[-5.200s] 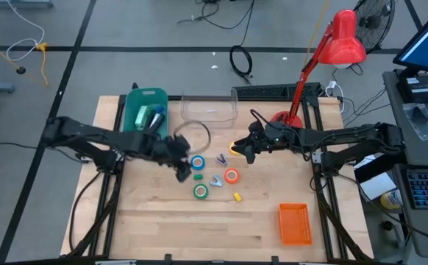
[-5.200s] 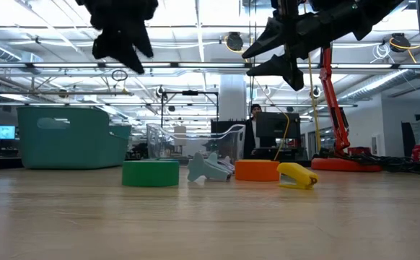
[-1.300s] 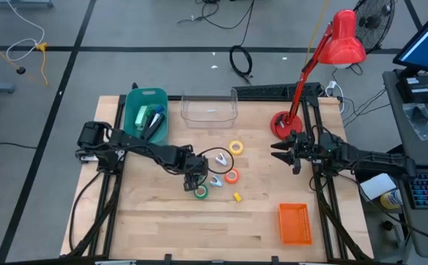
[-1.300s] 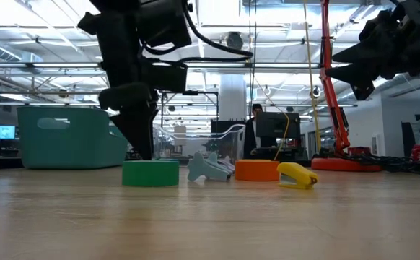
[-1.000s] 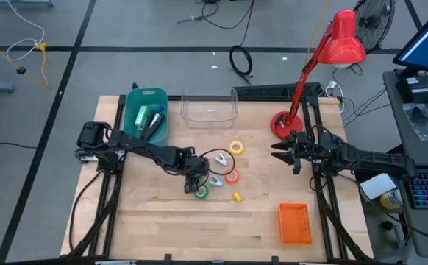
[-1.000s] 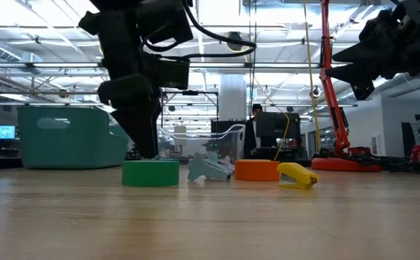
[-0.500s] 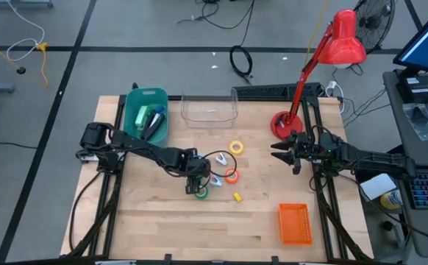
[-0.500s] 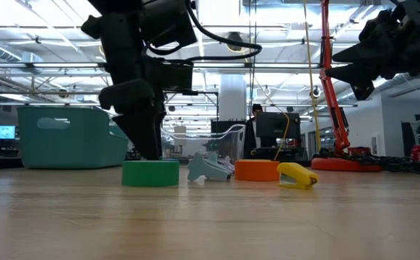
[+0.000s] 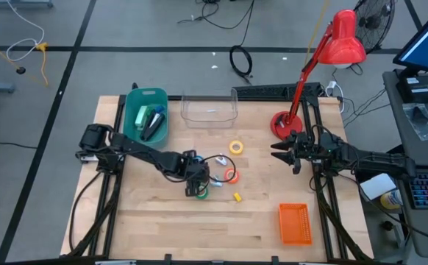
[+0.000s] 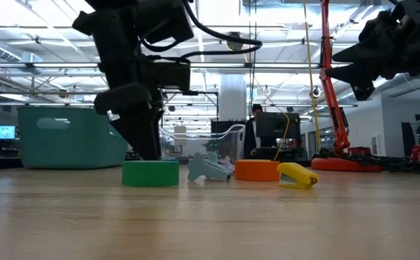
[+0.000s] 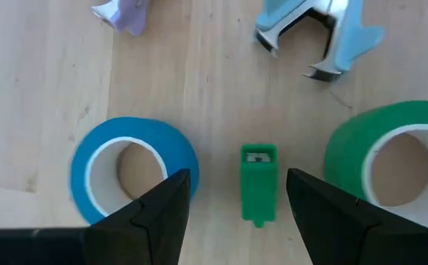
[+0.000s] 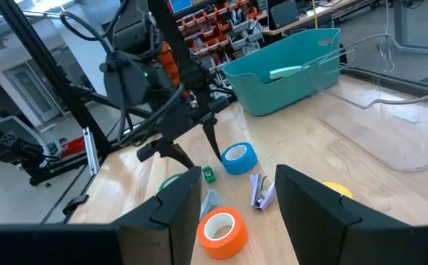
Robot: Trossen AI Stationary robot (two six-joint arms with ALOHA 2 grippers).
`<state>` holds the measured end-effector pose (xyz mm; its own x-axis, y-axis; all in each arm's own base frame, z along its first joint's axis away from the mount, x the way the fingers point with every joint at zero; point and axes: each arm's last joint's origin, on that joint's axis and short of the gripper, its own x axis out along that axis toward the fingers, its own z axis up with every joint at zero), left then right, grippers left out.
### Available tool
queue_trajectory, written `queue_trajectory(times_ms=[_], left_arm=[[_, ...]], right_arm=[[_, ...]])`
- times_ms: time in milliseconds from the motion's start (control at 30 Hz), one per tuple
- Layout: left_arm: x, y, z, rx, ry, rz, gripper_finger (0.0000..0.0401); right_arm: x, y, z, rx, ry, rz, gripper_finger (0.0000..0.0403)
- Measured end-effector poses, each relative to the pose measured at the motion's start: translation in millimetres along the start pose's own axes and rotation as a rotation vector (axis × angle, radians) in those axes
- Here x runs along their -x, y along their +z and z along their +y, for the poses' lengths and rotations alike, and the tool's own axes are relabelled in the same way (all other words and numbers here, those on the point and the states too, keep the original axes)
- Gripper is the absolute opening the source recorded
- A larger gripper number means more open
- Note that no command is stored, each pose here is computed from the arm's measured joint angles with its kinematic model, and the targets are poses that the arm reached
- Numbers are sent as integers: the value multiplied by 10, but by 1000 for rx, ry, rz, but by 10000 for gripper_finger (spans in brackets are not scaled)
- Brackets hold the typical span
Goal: Pick and place Stapler, Stapler remover, tape
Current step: Put the green stapler into the green bin
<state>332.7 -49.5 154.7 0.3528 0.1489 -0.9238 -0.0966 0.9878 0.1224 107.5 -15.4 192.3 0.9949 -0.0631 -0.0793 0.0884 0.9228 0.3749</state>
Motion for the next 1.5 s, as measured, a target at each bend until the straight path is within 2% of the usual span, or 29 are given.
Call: queue_trajectory(times_ms=[300, 600, 767, 1367, 1500], left_arm=[[41, -7, -41, 3, -18, -6, 222], [45, -3, -36, 7, -13, -10, 148], [47, -4, -44, 17, -37, -6, 129], [29, 7, -46, 45, -32, -12, 127], [29, 7, -47, 43, -32, -12, 144]], right_arm=[[0, 0, 0, 0, 0, 0, 166], [0, 0, 0, -4, 0, 0, 166], [0, 0, 0, -4, 0, 0, 166], [0, 0, 0, 0, 0, 0, 166], [0, 0, 0, 0, 0, 0, 166]])
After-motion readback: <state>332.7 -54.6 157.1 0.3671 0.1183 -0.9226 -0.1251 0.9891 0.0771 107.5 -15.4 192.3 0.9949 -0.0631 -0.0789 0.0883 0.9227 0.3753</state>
